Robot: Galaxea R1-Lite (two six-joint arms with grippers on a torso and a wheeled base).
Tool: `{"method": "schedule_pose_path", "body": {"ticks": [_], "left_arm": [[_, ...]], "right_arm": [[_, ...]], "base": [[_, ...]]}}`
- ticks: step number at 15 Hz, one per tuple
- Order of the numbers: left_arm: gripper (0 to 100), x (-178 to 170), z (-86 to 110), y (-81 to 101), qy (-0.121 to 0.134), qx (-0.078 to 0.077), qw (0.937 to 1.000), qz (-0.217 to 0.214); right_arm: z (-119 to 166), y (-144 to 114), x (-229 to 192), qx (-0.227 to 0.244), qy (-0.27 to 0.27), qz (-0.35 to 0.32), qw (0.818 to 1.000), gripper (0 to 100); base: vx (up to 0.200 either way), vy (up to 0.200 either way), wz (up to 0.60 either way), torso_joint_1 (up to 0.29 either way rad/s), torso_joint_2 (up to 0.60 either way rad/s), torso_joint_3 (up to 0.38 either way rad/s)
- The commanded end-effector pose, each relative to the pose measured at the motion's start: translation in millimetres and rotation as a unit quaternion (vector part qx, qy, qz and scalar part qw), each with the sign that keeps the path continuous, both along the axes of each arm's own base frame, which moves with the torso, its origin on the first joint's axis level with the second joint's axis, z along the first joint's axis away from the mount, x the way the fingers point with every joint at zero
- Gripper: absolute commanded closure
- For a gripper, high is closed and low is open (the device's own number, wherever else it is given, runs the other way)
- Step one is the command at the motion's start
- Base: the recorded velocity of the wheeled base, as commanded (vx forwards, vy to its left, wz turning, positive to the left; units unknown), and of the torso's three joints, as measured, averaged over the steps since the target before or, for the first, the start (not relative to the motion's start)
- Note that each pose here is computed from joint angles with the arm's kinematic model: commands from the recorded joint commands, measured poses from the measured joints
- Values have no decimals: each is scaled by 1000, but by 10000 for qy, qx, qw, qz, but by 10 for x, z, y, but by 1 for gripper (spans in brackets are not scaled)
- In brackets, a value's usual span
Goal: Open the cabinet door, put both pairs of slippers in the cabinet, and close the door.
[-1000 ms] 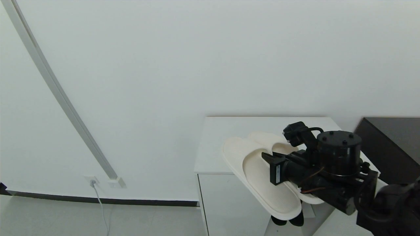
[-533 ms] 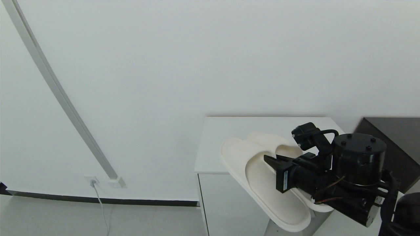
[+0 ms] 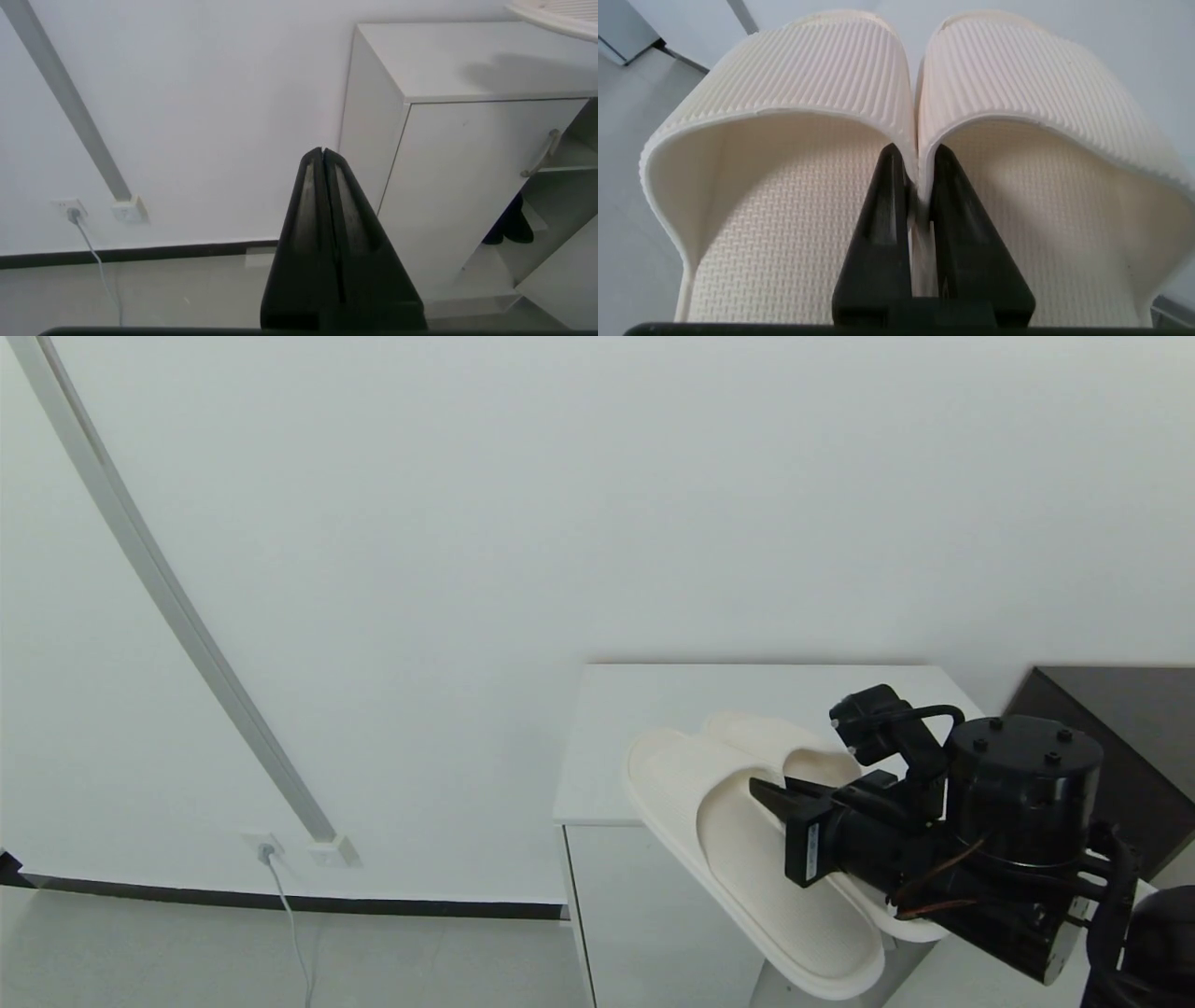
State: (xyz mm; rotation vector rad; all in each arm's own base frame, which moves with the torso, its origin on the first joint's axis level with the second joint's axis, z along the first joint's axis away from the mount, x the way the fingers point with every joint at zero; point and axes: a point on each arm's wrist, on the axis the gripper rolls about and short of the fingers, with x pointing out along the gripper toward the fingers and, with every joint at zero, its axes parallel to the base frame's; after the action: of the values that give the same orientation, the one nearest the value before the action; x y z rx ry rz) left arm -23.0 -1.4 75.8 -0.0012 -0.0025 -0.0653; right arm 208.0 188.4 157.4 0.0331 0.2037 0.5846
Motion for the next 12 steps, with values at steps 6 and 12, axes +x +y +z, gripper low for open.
{"method": "schedule_pose_path", "body": {"ticks": [6, 12], "left_arm": [[100, 1, 1, 0, 6, -17, 10000, 4], [100, 1, 1, 0, 6, -17, 10000, 4]], "right_arm": [[-33, 16, -29, -48, 37, 52, 10000, 100], [-45, 21, -30, -64, 54, 59, 9999, 100]], "base": [[-167, 0, 0, -4, 1, 3], [0, 0, 0, 0, 0, 0]]}}
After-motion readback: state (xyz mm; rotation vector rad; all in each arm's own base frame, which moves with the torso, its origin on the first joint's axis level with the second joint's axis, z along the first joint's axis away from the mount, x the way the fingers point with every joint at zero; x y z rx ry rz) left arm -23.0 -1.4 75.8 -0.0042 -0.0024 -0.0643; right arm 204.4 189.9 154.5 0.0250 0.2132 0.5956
